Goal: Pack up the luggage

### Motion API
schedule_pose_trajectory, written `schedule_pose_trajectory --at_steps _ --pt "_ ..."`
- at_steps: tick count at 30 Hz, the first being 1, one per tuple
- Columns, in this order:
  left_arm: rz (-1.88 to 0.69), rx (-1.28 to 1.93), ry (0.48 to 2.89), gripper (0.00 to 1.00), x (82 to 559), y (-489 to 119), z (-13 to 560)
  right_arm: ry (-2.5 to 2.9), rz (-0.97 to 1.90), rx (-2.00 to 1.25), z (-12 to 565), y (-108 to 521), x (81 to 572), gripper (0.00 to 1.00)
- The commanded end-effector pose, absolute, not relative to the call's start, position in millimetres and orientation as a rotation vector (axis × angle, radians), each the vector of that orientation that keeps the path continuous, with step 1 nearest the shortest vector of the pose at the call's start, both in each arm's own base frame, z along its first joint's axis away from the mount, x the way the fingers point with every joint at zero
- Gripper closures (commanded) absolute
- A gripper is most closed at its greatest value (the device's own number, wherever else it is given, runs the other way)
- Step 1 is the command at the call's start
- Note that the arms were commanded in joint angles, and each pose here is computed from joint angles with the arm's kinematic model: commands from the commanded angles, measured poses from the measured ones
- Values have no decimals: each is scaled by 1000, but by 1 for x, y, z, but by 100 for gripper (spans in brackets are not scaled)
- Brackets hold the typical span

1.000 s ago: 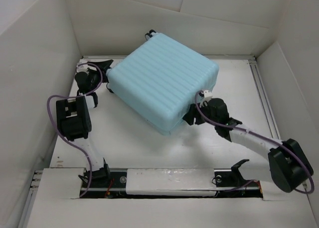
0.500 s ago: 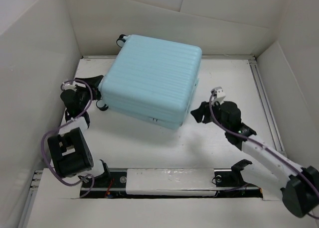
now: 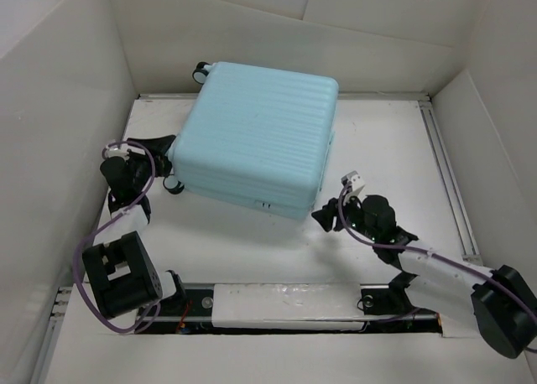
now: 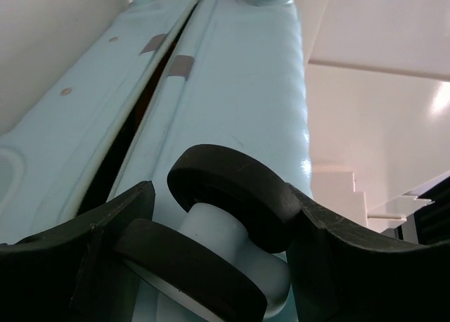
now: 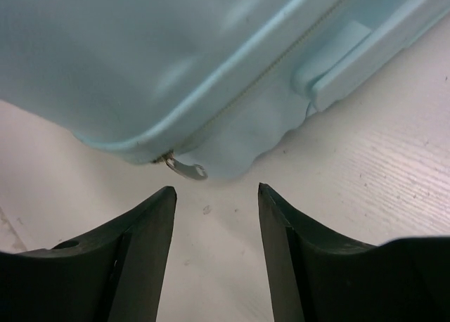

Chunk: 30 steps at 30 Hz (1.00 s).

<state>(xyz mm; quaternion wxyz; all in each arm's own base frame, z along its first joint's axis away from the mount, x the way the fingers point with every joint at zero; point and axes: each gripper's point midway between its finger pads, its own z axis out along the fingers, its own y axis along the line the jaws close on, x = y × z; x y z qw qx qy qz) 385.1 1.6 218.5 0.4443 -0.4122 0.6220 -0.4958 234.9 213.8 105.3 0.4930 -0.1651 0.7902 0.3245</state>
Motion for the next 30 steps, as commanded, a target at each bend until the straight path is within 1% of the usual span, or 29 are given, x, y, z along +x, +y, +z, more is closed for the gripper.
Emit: schedule_pose_trajectory --at_steps 1,6,10,11,13,14,15,17,18,21,23,25,26,27,28,30 --pt "-1258 -806 1528 100 368 -12 245 1708 832 -490 148 235 249 43" --pt "-1265 -792 1530 100 364 -15 240 1702 819 -541 149 245 260 42" --pt "-1243 -784 1549 100 364 -15 234 1697 850 -597 147 260 254 42" --pt "-1236 -775 1552 100 364 -15 234 1688 821 -566 150 257 260 44" --pt "-1235 -775 1552 100 364 -15 234 1652 825 -561 157 259 259 51" --pt "-1237 -783 1557 100 365 -14 231 1651 830 -553 156 260 257 57" --pt "-1229 -774 1559 100 365 -14 231 1623 826 -540 161 258 257 68" --pt "-1223 -788 1559 100 366 -12 228 1606 831 -520 165 260 255 79" --pt "-1223 -788 1559 100 366 -12 228 1586 837 -497 171 259 255 88" --pt "-1222 -788 1560 100 368 -17 228 1581 888 -440 180 267 240 99" --pt "-1220 -769 1548 100 368 -19 233 1610 933 -370 186 271 227 100" --pt "-1222 -753 1542 100 366 -24 235 1641 985 -346 182 281 203 100" --pt "-1222 -753 1542 100 364 -25 234 1634 1038 -307 192 284 193 100" --pt "-1215 -759 1537 100 365 -23 234 1646 1095 -332 193 295 170 100" --pt "-1215 -749 1529 100 363 -24 238 1658 1092 -294 193 295 166 100" --pt "-1214 -741 1524 100 362 -24 241 1737 1131 -302 182 304 140 100"
